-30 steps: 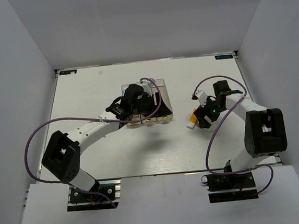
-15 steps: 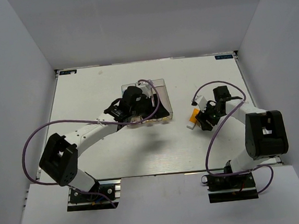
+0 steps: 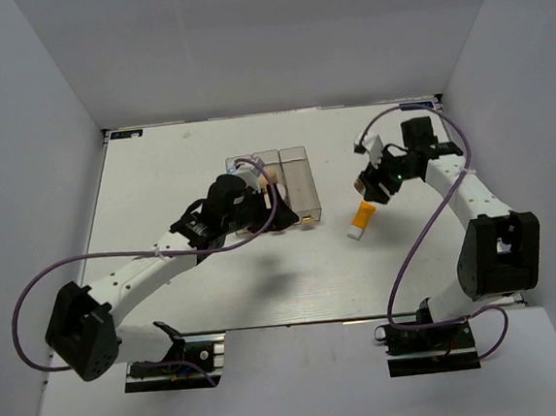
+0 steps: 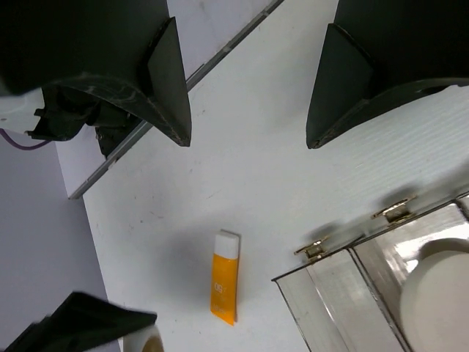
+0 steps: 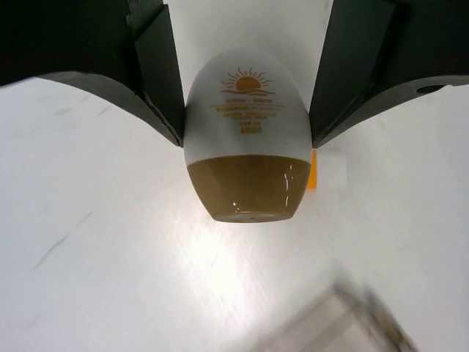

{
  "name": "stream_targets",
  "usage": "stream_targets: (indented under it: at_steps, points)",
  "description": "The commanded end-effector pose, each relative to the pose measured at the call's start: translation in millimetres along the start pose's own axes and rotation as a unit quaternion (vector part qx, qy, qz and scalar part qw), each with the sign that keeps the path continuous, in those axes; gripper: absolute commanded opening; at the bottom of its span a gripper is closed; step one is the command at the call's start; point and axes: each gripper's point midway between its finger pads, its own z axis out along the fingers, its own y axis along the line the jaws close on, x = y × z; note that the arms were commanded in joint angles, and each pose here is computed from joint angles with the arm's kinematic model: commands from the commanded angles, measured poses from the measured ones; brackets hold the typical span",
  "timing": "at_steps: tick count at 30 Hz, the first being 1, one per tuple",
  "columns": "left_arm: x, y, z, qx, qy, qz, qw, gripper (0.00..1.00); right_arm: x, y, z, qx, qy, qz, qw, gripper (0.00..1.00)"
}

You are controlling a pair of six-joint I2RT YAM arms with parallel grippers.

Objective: Organize the makeup

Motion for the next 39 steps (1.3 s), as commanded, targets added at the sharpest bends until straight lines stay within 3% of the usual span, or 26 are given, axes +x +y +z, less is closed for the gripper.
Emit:
stream_targets:
  at_steps: [1,6,12,21,29,31,35,36,38,39]
  points:
    - [-16,3,-23,-0.024,-0.051,0.001,0.998,0.74,-68,10,9,-0.057,-0.077,-0.017,0.995,0.00]
    - [-18,9,-44,-0.045,-0.076,-0.009,0.996,0.74,-140,-10,33,-0.042,-0.111,-0.017,0.993,0.00]
    - [-15,19,-59,-0.064,-0.098,-0.031,0.993,0.74,-178,-14,80,-0.016,-0.113,0.046,0.992,0.00]
    - [-14,22,-66,-0.075,-0.102,-0.035,0.991,0.74,-181,-12,120,0.093,-0.078,0.136,0.983,0.00]
    - [-16,22,-62,-0.079,-0.098,-0.034,0.991,0.74,-165,-19,135,0.158,-0.045,0.164,0.973,0.00]
    - [-17,22,-62,-0.079,-0.098,-0.033,0.992,0.74,-159,-17,138,0.154,-0.038,0.169,0.973,0.17]
    - [-19,20,-60,-0.078,-0.096,-0.031,0.992,0.74,-155,-11,145,0.143,-0.030,0.173,0.974,0.31]
    - [-18,21,-58,-0.079,-0.093,-0.031,0.992,0.74,-154,-9,146,0.138,-0.030,0.173,0.975,0.40]
    - [-18,20,-58,-0.078,-0.092,-0.030,0.992,0.74,-154,-8,146,0.135,-0.029,0.175,0.975,0.46]
    - [-18,20,-57,-0.078,-0.092,-0.030,0.992,0.74,-154,-7,146,0.133,-0.028,0.175,0.975,0.56]
